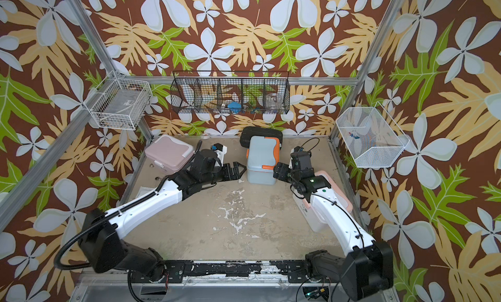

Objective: Open first aid kits and take out gauze
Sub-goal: Move the first aid kit to the center of the board.

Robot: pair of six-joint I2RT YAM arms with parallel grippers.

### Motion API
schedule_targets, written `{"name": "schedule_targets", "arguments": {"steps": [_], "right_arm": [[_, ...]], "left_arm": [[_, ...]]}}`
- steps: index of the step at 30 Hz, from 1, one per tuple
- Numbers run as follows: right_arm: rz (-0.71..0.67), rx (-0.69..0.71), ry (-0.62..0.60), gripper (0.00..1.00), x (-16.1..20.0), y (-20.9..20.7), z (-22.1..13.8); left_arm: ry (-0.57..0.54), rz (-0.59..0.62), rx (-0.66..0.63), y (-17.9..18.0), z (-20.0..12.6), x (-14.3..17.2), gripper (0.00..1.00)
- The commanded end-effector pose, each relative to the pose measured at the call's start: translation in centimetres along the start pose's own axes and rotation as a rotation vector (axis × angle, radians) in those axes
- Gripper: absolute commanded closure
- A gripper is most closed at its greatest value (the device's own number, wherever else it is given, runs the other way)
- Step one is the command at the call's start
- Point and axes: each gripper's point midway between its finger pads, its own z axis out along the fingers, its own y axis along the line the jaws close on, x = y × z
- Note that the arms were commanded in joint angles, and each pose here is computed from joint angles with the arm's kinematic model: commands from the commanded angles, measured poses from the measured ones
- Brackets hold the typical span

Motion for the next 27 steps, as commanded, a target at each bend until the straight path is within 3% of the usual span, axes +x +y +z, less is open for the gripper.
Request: {"name": "schedule_targets", "arguments": {"steps": [1,7,14,20,27], "right_arm": [[-0.020,-0.009,-0.050,0.16,-3.2,1.2,2.0],[-0.063,-0.019,-0.001,0.13,-6.0,0.8,7.4],[-0.172,-0.062,0.102,0.14,-5.7,1.1,12.9],[-0.216,-0.127,0.163,0.17,-4.0,1.6,14.5],[-0.190,-0.225,0.200,0.20,-1.7,3.6,13.1]], "left_arm": [[0.040,0.022,0.023,0.6,2.5,-1.2,0.00],[0.094,-0.009,0.073,1.2,6.8,-2.9,0.00],[0.195,-0.037,0.102,2.2,11.4,-1.2,0.02],[0.221,-0.045,0.135,1.9,12.2,-0.6,0.03],[0.234,-0.035,0.164,0.3,11.5,0.5,0.04]]}}
